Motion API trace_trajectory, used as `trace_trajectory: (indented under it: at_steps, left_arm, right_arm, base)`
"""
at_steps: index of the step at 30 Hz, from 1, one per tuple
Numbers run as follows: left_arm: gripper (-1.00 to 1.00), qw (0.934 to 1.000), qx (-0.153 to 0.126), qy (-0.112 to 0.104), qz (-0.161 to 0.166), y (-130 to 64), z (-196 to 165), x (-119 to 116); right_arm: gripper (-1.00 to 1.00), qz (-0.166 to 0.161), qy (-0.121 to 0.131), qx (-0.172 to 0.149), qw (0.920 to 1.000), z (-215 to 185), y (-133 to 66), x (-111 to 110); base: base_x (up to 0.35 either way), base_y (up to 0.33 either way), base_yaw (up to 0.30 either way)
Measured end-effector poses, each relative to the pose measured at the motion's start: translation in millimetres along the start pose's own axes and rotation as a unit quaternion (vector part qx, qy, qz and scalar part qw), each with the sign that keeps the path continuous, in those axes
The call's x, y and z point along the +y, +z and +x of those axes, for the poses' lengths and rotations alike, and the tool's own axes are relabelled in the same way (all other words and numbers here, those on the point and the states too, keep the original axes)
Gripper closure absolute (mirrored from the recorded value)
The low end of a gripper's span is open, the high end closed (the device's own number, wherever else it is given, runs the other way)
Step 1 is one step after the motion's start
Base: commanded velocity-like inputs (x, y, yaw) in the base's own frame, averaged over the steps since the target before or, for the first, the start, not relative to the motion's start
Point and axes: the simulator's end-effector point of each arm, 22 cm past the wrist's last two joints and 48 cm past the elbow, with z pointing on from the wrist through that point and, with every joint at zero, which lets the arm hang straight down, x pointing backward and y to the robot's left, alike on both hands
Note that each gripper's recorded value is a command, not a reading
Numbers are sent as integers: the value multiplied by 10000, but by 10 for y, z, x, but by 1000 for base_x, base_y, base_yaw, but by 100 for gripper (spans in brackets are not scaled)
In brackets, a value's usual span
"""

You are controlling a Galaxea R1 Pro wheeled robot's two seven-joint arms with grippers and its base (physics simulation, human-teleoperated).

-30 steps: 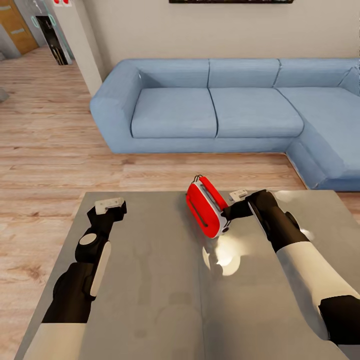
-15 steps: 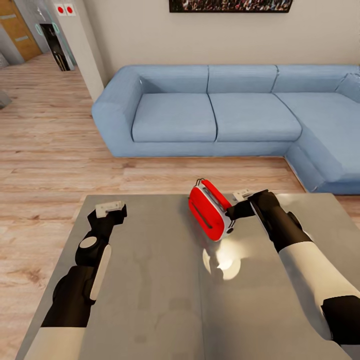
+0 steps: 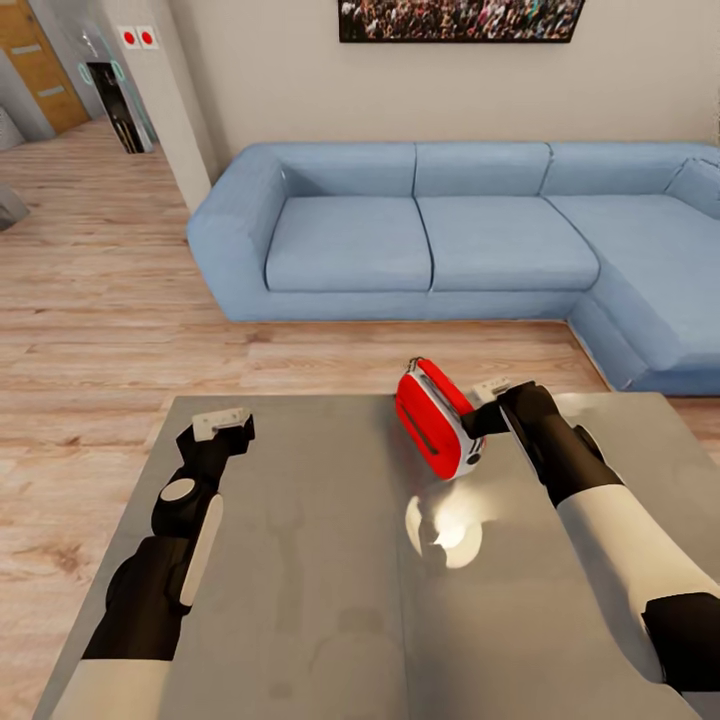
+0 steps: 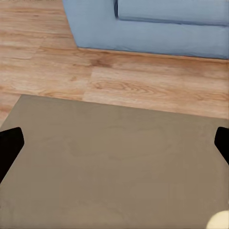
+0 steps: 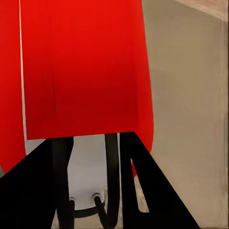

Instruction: Turn on the radio receiver that's on the table in the living room.

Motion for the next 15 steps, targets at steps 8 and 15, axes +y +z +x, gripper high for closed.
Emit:
trace_trajectory:
  at_steps: [8, 15]
  left_arm:
    - [-100, 10000, 45, 6, 15, -10, 28, -14]
    - [-100, 10000, 5, 1, 24, -33, -24, -20]
  right_arm:
    - [100, 318, 5, -35, 9995, -19, -59, -132]
    - [100, 675, -23, -176, 9976, -90, -129, -276]
  base:
    - [0, 0, 0]
    - [0, 0, 0]
